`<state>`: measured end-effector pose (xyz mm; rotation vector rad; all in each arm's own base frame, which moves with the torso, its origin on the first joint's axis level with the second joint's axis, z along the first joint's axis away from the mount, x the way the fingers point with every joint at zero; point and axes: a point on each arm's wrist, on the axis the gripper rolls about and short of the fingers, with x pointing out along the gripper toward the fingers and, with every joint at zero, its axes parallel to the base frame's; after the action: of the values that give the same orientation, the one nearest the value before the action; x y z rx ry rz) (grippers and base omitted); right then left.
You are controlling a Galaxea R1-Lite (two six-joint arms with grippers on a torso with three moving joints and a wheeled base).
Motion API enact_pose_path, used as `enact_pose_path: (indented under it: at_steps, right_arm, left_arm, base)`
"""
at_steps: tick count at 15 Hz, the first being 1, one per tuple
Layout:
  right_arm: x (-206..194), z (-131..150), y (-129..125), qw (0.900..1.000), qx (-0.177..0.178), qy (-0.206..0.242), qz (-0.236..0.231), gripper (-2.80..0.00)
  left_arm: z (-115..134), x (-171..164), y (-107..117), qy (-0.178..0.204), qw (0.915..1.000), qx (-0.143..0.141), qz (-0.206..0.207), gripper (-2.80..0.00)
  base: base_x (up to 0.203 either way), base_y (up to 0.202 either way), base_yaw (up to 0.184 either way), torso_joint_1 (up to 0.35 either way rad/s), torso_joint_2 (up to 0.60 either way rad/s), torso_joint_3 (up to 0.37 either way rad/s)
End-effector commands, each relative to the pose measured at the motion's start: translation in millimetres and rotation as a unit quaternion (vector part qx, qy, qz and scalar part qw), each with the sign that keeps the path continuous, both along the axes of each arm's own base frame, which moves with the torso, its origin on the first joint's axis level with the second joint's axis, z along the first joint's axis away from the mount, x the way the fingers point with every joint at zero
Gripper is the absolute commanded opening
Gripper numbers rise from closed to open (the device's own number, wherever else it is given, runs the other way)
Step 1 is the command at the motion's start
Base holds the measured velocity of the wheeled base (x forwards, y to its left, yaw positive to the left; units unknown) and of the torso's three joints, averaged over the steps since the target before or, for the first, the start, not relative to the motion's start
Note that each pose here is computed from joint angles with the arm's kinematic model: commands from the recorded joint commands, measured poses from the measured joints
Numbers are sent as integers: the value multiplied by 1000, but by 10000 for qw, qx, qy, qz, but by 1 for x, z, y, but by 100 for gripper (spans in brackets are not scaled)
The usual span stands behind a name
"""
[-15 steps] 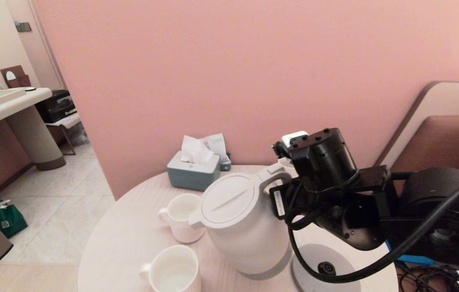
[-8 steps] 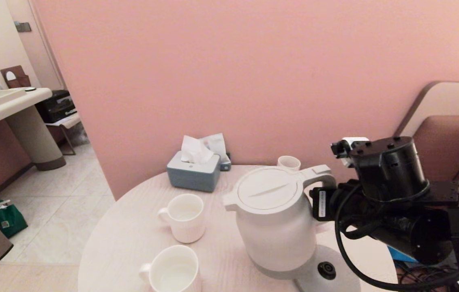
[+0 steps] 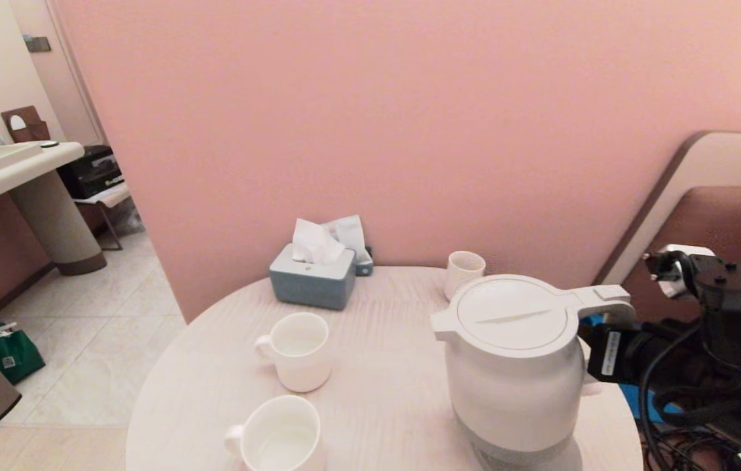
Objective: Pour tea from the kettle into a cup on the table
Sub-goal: Put down the kettle on the table
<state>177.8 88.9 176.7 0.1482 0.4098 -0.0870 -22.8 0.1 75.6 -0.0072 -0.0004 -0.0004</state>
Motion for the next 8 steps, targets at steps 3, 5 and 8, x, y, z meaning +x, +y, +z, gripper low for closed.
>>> enact_pose_path:
  at_steps: [3,5,8]
  right_arm:
    - [-29,-1,-26,9993,189,-211,-255,-280]
    - [-38,-5,-32,9990,305,-204,-242,-280]
    - [-43,-10,-34,9966,801,-106,-149,-280]
  left_arm:
    - [0,0,0,2,10000,-2,2,-280]
    - [0,0,0,-2,10000,-2,2,-280]
    - [0,0,0,1,10000,-2,2,-280]
  base:
    - [0,0,0,0,0,0]
    - [0,0,0,0,0,0]
    - [0,0,0,0,0,0]
